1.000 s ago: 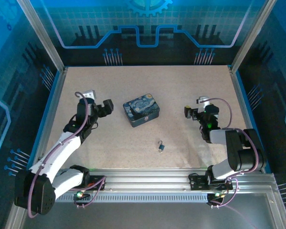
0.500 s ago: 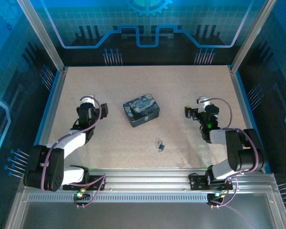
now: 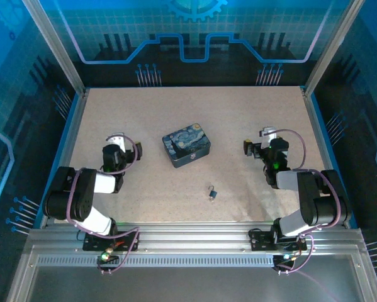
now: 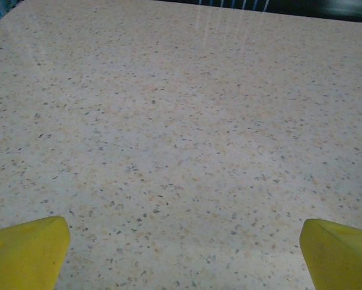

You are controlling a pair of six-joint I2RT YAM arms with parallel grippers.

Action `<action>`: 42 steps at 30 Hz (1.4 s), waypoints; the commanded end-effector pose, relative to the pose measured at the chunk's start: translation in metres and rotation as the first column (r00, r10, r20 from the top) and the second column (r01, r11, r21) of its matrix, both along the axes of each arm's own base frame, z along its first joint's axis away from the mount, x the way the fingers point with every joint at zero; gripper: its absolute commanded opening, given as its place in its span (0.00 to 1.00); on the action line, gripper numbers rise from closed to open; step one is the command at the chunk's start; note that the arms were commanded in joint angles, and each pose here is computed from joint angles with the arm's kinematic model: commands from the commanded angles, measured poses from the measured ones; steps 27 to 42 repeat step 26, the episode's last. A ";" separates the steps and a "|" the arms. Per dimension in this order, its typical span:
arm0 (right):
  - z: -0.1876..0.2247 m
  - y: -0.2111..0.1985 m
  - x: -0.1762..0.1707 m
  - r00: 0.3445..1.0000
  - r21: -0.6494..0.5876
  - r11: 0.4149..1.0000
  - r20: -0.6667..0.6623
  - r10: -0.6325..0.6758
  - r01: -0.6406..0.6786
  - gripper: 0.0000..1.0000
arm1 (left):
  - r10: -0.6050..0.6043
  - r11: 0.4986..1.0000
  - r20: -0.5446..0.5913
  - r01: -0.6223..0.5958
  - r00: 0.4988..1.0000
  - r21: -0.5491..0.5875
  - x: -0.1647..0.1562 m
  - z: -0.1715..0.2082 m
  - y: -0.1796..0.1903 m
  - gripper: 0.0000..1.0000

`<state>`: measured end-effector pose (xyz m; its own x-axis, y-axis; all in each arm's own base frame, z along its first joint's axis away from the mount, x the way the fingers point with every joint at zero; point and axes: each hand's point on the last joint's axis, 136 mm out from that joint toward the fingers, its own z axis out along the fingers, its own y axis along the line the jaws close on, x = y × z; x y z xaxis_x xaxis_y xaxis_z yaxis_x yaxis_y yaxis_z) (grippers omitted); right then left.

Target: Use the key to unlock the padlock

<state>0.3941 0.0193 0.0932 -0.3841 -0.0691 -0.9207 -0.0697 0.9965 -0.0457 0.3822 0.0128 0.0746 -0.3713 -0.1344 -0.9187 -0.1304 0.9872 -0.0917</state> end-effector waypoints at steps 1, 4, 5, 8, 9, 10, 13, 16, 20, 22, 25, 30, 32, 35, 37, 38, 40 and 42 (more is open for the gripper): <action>0.001 0.005 0.003 1.000 -0.012 1.000 0.003 0.013 -0.013 1.00 | -0.080 0.997 0.112 0.080 0.990 0.005 0.008 0.023 -0.011 0.99; 0.002 0.005 0.003 1.000 -0.012 1.000 0.003 0.012 -0.012 1.00 | -0.082 0.997 0.076 0.082 0.994 0.004 0.012 0.020 -0.011 0.99; 0.002 0.005 0.003 1.000 -0.011 1.000 0.005 0.012 -0.012 1.00 | -0.084 0.996 0.049 0.084 0.995 0.004 0.016 0.018 -0.011 0.99; 0.002 0.005 0.003 1.000 -0.012 1.000 0.004 0.012 -0.012 1.00 | -0.092 0.996 0.054 0.092 0.994 0.006 0.016 0.020 -0.013 0.99; 0.002 0.005 0.003 1.000 -0.013 1.000 0.004 0.013 -0.012 1.00 | -0.091 0.996 0.059 0.091 0.994 0.008 0.016 0.020 -0.012 0.99; 0.002 0.005 0.003 1.000 -0.013 1.000 0.004 0.012 -0.012 1.00 | -0.092 0.996 0.054 0.091 0.994 0.008 0.016 0.019 -0.012 0.99; 0.002 0.005 0.003 1.000 -0.013 1.000 0.004 0.012 -0.011 1.00 | -0.093 0.996 0.058 0.092 0.994 0.008 0.016 0.020 -0.013 0.99; 0.002 0.006 0.003 1.000 -0.024 1.000 0.004 0.012 -0.012 1.00 | -0.092 0.996 0.057 0.092 0.994 0.008 0.016 0.019 -0.013 0.99; 0.001 0.007 0.003 1.000 -0.022 1.000 0.001 0.016 -0.015 1.00 | -0.092 0.996 0.058 0.091 0.994 0.008 0.016 0.019 -0.012 0.99; 0.001 0.006 0.003 1.000 -0.022 1.000 0.001 0.015 -0.015 1.00 | -0.092 0.996 0.057 0.092 0.994 0.007 0.015 0.019 -0.013 0.99; 0.001 0.006 0.003 1.000 -0.022 1.000 0.001 0.015 -0.015 1.00 | -0.093 0.996 0.058 0.093 0.994 0.008 0.016 0.020 -0.013 0.99; 0.001 0.006 0.003 1.000 -0.022 1.000 0.002 0.015 -0.014 1.00 | -0.092 0.996 0.058 0.092 0.994 0.008 0.016 0.020 -0.013 0.99; 0.001 0.006 0.003 1.000 -0.022 1.000 0.002 0.015 -0.014 1.00 | -0.092 0.996 0.058 0.092 0.994 0.008 0.016 0.020 -0.013 0.99; 0.001 0.006 0.003 1.000 -0.022 1.000 0.002 0.015 -0.014 1.00 | -0.092 0.996 0.058 0.092 0.994 0.008 0.016 0.020 -0.013 0.99; 0.001 0.006 0.003 1.000 -0.022 1.000 0.002 0.015 -0.014 1.00 | -0.092 0.996 0.058 0.092 0.994 0.008 0.016 0.020 -0.013 0.99; 0.001 0.006 0.003 1.000 -0.022 1.000 0.002 0.015 -0.014 1.00 | -0.092 0.996 0.058 0.092 0.994 0.008 0.016 0.020 -0.013 0.99; 0.001 0.006 0.003 1.000 -0.022 1.000 0.002 0.015 -0.014 1.00 | -0.092 0.996 0.058 0.092 0.994 0.008 0.016 0.020 -0.013 0.99; 0.001 0.006 0.003 1.000 -0.022 1.000 0.002 0.015 -0.014 1.00 | -0.092 0.996 0.058 0.092 0.994 0.008 0.016 0.020 -0.013 0.99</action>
